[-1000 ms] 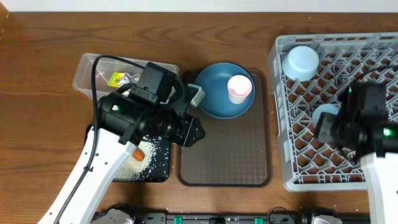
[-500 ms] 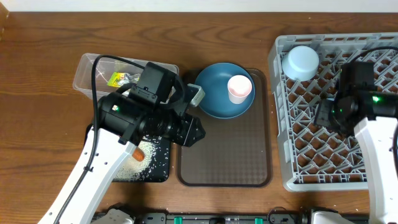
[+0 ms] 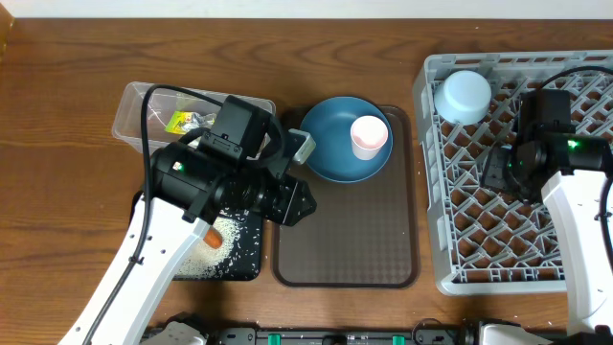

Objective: Sort waste into correct bins and load items into the dishwasher rack
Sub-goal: 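Carry the blue cup into the rack and set it upside down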

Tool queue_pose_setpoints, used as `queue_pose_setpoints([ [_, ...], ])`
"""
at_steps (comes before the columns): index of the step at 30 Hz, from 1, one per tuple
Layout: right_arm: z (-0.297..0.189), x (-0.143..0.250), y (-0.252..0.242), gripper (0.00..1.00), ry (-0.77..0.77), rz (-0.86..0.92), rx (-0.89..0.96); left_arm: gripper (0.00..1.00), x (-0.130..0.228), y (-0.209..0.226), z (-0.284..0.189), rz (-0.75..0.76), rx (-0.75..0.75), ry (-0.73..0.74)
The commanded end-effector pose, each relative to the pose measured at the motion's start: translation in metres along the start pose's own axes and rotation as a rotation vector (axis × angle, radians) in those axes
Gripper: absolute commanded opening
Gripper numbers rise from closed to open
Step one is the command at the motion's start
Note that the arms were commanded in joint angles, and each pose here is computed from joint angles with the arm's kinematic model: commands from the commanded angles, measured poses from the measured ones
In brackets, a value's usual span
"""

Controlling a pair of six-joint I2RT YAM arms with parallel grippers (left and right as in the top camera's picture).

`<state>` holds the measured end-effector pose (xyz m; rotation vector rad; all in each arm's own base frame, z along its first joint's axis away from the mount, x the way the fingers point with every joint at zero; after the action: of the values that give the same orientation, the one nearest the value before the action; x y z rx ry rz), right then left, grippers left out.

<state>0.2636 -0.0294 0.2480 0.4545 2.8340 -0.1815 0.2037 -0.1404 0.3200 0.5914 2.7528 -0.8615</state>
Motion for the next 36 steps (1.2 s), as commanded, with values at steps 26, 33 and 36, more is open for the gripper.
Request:
queue_pose_setpoints([
  [26,0.026,0.001,0.003,0.18,0.066,0.015,-0.021,0.39,0.000,0.002,0.002,-0.002,-0.013,0.008],
  [33,0.026,0.002,0.003,0.57,0.068,0.014,-0.021,0.39,0.000,0.002,0.002,-0.002,-0.013,0.008],
  [36,0.026,0.002,0.003,0.66,0.069,0.015,-0.021,0.39,0.000,0.002,0.002,-0.002,-0.013,0.009],
])
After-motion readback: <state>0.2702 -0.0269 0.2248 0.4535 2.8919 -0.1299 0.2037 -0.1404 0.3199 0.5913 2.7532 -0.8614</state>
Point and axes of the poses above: each gripper's point midway between its finger pads, its own z axis out along the fingers, its own y axis along the line the jaws close on, x = y × z, the point moved 10 cm from there along -z, back along the fingers, and after that the axes turned 1 degree about -z, right-handed, at the moved point
